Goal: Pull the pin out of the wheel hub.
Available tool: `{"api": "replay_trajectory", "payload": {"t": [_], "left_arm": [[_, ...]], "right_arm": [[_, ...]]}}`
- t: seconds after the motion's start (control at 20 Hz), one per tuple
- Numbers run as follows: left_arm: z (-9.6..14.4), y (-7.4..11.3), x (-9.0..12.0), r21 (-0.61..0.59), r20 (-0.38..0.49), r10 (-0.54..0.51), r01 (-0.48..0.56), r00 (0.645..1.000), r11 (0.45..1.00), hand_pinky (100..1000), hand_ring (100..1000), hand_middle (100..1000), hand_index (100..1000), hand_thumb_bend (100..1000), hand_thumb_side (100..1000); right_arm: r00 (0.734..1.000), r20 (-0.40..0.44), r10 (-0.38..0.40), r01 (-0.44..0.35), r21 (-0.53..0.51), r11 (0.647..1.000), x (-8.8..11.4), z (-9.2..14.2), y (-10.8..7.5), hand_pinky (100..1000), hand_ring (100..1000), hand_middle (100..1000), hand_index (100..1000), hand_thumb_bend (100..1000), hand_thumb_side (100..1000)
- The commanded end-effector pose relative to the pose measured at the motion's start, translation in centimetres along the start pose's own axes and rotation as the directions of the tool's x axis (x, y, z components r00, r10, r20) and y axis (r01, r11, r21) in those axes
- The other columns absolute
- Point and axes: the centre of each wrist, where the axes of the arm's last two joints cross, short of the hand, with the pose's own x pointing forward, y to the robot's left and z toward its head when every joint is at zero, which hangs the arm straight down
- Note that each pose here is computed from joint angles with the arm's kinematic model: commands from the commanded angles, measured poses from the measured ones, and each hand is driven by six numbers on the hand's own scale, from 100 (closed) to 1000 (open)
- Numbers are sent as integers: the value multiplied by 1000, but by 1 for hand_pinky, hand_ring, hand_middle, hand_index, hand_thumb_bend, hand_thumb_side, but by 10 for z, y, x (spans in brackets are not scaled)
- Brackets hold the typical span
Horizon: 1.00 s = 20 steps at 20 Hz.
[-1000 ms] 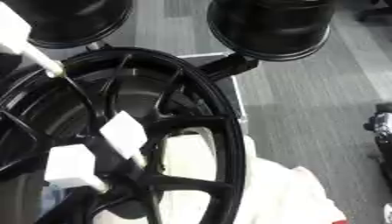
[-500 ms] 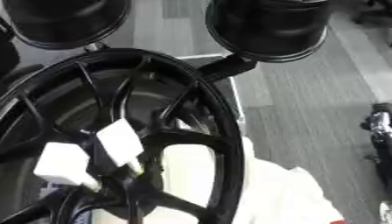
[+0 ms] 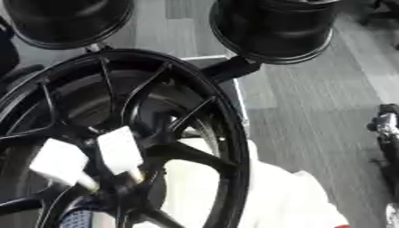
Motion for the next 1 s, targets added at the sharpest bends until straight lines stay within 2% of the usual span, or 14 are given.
{"api": "replay_trajectory", "payload": {"t": [0.05,0.1,0.15,0.3,0.4,0.5,0.7,0.85,1.0], "left_arm": [[8,28,-3,9,5,-72,72,997,997,881,810,667,906,100,246],[9,28,-6,-11,4,-85,85,996,996,906,838,720,937,100,269],[10,28,-9,-22,-2,-99,99,995,995,914,846,733,942,100,331],[12,27,-15,-31,-21,-127,127,992,991,914,849,744,948,100,428],[13,26,-17,-35,-31,-130,129,991,991,904,841,735,938,100,395],[13,25,-18,-37,-36,-126,124,991,992,898,834,717,924,100,400],[12,23,-17,-19,-32,-84,83,996,996,870,798,639,877,100,289],[11,22,-9,21,26,-17,16,1000,1000,842,748,567,848,100,317],[8,17,12,62,127,30,-38,991,997,819,707,521,838,100,366]], "right_arm": [[999,32,6,-5,-9,1000,7,-4,-3,760,593,528,687,100,598],[999,31,5,-5,-9,1000,7,-4,-3,760,593,528,687,100,597],[1000,31,5,-4,-9,1000,7,-4,-3,760,593,528,687,100,597],[999,32,5,-4,-9,1000,7,-4,-4,760,593,528,687,100,596],[999,32,5,-5,-8,1000,7,-4,-4,760,591,527,687,100,596],[999,32,5,-5,-8,1000,7,-4,-4,760,591,527,687,100,595],[999,34,7,-7,-8,1000,7,-4,-4,760,591,527,687,100,594],[999,36,7,-7,-8,1000,8,-5,-4,760,591,527,687,100,593],[999,38,7,-7,-6,1000,8,-5,-4,760,591,527,687,100,591]]}}
